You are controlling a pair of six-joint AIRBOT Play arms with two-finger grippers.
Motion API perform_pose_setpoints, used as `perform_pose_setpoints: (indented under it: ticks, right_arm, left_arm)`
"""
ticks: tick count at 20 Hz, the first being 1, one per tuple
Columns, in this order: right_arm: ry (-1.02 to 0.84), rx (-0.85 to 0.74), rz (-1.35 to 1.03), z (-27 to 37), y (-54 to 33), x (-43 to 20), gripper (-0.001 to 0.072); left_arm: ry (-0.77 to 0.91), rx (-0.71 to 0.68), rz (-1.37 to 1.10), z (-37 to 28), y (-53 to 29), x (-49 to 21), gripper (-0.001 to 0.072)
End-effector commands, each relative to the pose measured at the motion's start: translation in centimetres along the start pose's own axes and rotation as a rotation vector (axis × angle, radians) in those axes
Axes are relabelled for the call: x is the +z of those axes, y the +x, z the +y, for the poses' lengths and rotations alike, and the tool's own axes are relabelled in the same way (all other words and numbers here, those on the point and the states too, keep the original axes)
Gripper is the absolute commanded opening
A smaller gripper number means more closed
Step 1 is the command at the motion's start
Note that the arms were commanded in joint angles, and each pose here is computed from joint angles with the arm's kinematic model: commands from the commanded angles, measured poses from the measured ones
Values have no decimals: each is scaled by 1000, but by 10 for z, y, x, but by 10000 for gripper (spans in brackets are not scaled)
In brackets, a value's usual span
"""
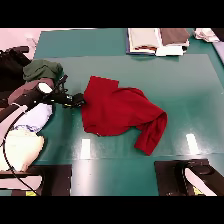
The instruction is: Fold the shirts.
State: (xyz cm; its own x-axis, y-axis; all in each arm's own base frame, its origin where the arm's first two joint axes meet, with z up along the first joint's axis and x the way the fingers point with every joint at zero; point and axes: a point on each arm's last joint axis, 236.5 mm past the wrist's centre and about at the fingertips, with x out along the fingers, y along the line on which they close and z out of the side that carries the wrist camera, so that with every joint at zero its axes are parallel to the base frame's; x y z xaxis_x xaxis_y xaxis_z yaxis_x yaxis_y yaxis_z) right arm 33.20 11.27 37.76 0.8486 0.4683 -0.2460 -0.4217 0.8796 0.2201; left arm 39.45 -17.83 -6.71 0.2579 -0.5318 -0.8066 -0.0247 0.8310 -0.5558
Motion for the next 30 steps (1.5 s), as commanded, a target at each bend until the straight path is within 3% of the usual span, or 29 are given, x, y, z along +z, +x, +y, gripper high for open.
perform_pose_setpoints:
  ticks: [1,7,12,13,14,15,21,24,25,27,28,30]
  right_arm:
    - [0,1,57,-2,3,-13,16]
    - [56,-3,548,-35,38,-129,16]
    - [220,-31,755,-77,96,-235,22]
    - [258,-39,786,-85,106,-259,164]
    - [292,-49,834,-92,114,-284,401]
    - [327,-47,893,-95,118,-309,449]
    - [423,53,1082,-73,117,-372,450]
    - [372,81,1097,-59,120,-376,439]
    - [358,87,1092,-54,123,-376,389]
    - [302,119,1082,-48,126,-376,106]
    - [282,133,1084,-45,127,-377,16]
    - [263,142,1077,-39,128,-375,14]
  left_arm:
    - [64,-30,-81,-26,-16,32,22]
    - [384,59,-342,-86,-126,116,22]
    - [451,111,-351,-91,-151,120,22]
    - [450,112,-338,-90,-149,118,22]
    - [449,113,-325,-89,-147,115,22]
    - [449,114,-321,-88,-147,114,22]
    - [447,113,-323,-89,-147,115,23]
    - [447,113,-322,-88,-147,115,22]
    - [447,113,-322,-88,-147,114,22]
    - [446,113,-321,-88,-147,114,23]
    - [444,112,-318,-88,-147,113,22]
    - [439,111,-312,-89,-148,111,22]
